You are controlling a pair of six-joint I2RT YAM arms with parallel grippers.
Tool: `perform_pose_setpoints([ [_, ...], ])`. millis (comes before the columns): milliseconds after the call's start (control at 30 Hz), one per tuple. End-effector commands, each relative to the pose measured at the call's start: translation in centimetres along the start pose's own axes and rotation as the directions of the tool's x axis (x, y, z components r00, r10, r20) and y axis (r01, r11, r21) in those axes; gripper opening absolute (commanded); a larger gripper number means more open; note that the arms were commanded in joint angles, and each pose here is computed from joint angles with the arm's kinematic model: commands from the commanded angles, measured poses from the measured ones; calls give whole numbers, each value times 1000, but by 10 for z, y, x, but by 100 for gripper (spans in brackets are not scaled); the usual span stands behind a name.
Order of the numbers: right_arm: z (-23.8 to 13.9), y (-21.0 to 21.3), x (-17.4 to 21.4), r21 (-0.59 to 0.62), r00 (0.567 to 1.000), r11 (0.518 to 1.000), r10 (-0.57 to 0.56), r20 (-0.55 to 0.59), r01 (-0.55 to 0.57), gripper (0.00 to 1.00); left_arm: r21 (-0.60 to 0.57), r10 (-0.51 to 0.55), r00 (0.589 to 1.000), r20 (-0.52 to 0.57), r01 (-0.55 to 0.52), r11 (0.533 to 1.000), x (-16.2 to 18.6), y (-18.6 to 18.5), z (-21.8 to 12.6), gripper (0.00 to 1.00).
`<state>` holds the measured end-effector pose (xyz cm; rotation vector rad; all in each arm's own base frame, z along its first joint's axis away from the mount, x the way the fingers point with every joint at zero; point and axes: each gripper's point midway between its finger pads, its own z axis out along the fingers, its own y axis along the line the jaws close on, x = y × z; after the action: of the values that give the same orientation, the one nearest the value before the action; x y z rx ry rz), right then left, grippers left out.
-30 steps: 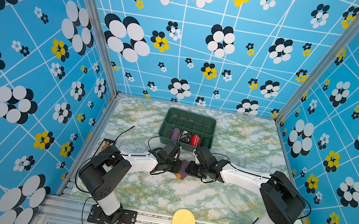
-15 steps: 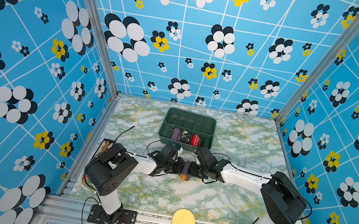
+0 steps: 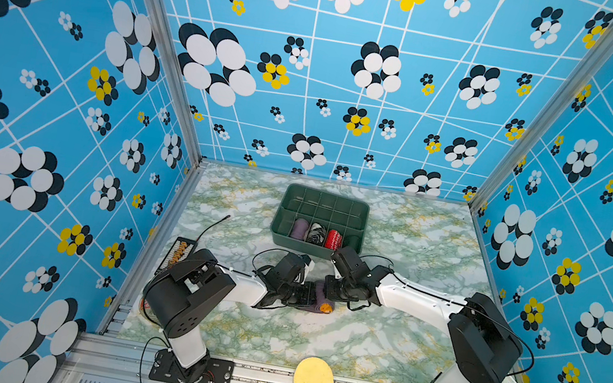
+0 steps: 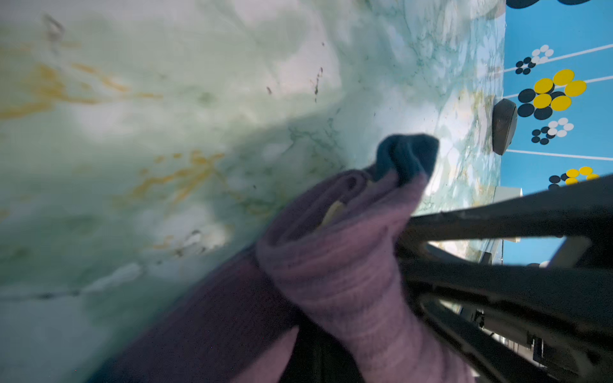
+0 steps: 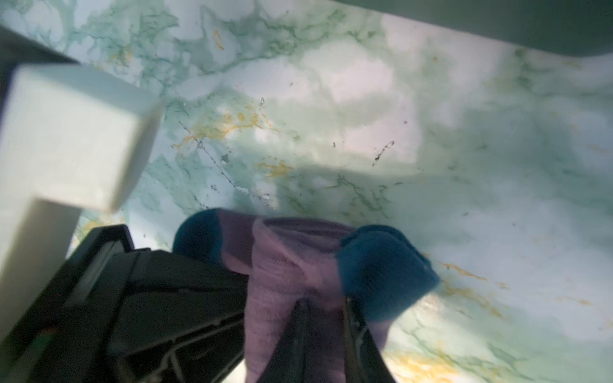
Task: Roll the socks
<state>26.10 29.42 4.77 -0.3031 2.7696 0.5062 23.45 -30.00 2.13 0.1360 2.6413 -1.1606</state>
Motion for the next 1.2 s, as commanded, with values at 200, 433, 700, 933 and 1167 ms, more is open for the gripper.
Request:
perform_pose_setpoints([
  [200,-10,-4,-2,55,998,997,-63,12,62,23,-141,29,999,-40,-35,989,11,17,-19,9],
  [433,-29,-5,-1,44,996,996,-73,41,72,24,-193,96,995,9,-93,977,-16,10,-46,11],
  [700,-33,11,3,-54,997,996,-69,33,71,22,-167,112,993,45,-103,981,-23,-4,-58,10],
  [933,-24,20,18,-132,999,990,-47,-13,45,16,-138,127,989,79,-115,984,-31,-18,-66,10],
  [1167,-20,23,31,-163,999,986,-34,-38,27,13,-109,140,986,94,-130,986,-35,-30,-65,10],
])
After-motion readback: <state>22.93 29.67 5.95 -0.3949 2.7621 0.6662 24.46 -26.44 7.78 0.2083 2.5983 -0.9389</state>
